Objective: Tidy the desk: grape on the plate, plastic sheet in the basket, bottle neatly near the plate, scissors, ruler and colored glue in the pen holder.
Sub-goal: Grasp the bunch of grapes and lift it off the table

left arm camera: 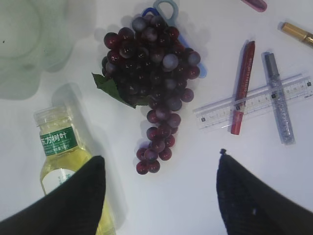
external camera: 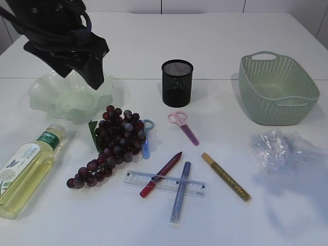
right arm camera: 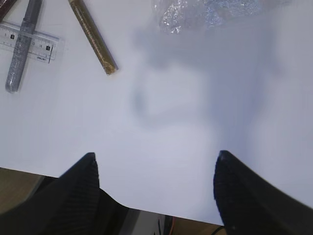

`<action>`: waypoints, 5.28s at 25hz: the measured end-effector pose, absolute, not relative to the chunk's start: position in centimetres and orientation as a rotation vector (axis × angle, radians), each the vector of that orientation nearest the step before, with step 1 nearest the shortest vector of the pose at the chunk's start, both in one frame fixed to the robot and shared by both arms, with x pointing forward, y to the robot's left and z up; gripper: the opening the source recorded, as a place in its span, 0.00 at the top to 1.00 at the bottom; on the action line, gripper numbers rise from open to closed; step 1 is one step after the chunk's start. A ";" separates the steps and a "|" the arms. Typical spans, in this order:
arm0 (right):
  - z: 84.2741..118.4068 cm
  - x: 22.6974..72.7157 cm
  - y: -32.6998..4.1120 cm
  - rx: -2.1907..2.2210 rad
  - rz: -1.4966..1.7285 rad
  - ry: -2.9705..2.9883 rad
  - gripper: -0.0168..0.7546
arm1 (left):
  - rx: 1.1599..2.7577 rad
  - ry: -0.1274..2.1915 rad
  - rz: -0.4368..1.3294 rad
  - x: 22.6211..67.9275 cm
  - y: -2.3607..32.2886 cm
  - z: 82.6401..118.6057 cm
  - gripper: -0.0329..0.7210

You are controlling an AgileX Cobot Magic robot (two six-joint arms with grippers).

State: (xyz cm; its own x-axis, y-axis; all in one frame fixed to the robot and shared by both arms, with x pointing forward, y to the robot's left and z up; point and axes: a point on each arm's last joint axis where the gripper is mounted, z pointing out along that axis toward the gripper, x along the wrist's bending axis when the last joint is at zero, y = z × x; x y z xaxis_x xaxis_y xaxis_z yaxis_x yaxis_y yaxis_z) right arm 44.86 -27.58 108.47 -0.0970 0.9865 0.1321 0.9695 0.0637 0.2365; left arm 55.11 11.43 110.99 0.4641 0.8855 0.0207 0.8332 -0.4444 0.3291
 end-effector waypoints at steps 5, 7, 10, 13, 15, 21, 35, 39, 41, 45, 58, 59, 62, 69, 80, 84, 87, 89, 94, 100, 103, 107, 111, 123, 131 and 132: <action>107.2 45.9 -27.7 2.114 0.335 2.254 0.27 | 2.452 1.481 0.297 55.6 11.4 110.4 0.27; 106.7 46.3 -27.7 2.128 0.311 2.262 0.27 | 2.439 1.475 0.304 55.8 11.2 110.3 0.26; 106.1 46.9 -27.6 2.139 0.297 2.266 0.27 | 2.452 1.484 0.296 56.2 11.0 109.5 0.24; 105.5 47.4 -27.6 2.153 0.277 2.272 0.27 | 2.468 1.544 0.266 56.8 10.6 107.9 0.20; 105.3 47.5 -27.6 2.157 0.270 2.276 0.27 | 2.483 1.575 0.248 57.3 10.3 106.7 0.19; 105.2 47.7 -27.6 2.158 0.270 2.274 0.27 | 2.560 1.628 0.192 58.6 9.6 102.8 0.19; 105.2 47.6 -27.6 2.160 0.264 2.278 0.27 | 2.722 1.716 0.065 60.2 8.6 94.5 0.19; 105.2 47.6 -27.6 2.160 0.264 2.278 0.27 | 2.751 1.733 0.036 60.3 8.5 92.9 0.19; 105.2 47.6 -27.6 2.160 0.264 2.278 0.27 | 2.760 1.738 0.028 60.3 8.5 92.4 0.19; 105.2 47.6 -27.6 2.160 0.264 2.278 0.27 | 2.777 1.737 0.017 60.4 8.5 91.6 0.19; 105.2 47.6 -27.6 2.159 0.263 2.278 0.27 | 2.785 1.735 0.007 60.6 8.3 90.1 0.24; 105.2 47.6 -27.6 2.159 0.263 2.278 0.27 | 2.787 1.736 0.006 60.6 8.3 90.0 0.26; 105.3 47.7 -27.6 2.157 0.267 2.276 0.27 | 2.789 1.738 0.000 60.6 8.3 89.8 0.33; 106.4 48.1 -27.6 2.134 0.304 2.259 0.27 | 2.791 1.738 0.001 60.6 8.3 89.7 0.59; 106.8 48.2 -27.6 2.127 0.310 2.256 0.27 | 2.800 1.726 0.033 60.8 8.4 89.8 0.83; 106.7 48.3 -27.7 2.118 0.295 2.254 0.27 | 2.780 1.714 0.055 60.9 8.4 90.6 0.83; 106.7 48.3 -27.8 2.115 0.291 2.254 0.27 | 2.731 1.685 0.101 60.9 8.4 92.8 0.84; 106.7 48.3 -27.8 2.115 0.290 2.254 0.27 | 2.681 1.656 0.142 60.9 8.4 94.6 0.84; 106.7 48.3 -27.8 2.115 0.290 2.254 0.27 | 2.623 1.624 0.189 60.6 8.5 97.2 0.84; 106.7 48.3 -27.8 2.114 0.288 2.253 0.27 | 2.581 1.600 0.220 60.5 8.6 98.7 0.84; 106.7 48.3 -27.8 2.114 0.288 2.253 0.27 | 2.562 1.587 0.234 60.5 8.5 99.2 0.84; 106.7 48.3 -27.8 2.114 0.288 2.253 0.27 | 2.522 1.561 0.263 60.6 8.5 100.0 0.84; 106.7 48.3 -27.8 2.114 0.288 2.253 0.27 | 2.463 1.524 0.304 60.6 8.5 101.5 0.84; 106.7 48.3 -27.8 2.114 0.288 2.253 0.27 | 2.295 1.421 0.413 59.7 9.0 107.0 0.84; 106.7 48.3 -27.8 2.114 0.288 2.253 0.27 | 2.157 1.363 0.504 59.3 9.4 110.1 0.84; 106.7 48.3 -27.8 2.114 0.288 2.253 0.27 | 2.134 1.366 0.526 59.3 9.6 110.5 0.84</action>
State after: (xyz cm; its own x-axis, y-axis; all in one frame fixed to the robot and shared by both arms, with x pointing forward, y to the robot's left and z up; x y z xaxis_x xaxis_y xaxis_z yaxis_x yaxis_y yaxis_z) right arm 48.25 -27.77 106.74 -0.0716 0.9926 0.0984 0.9854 0.0551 0.1614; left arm 59.29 9.56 110.46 0.4080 0.9124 0.0325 0.6988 -0.3350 0.6320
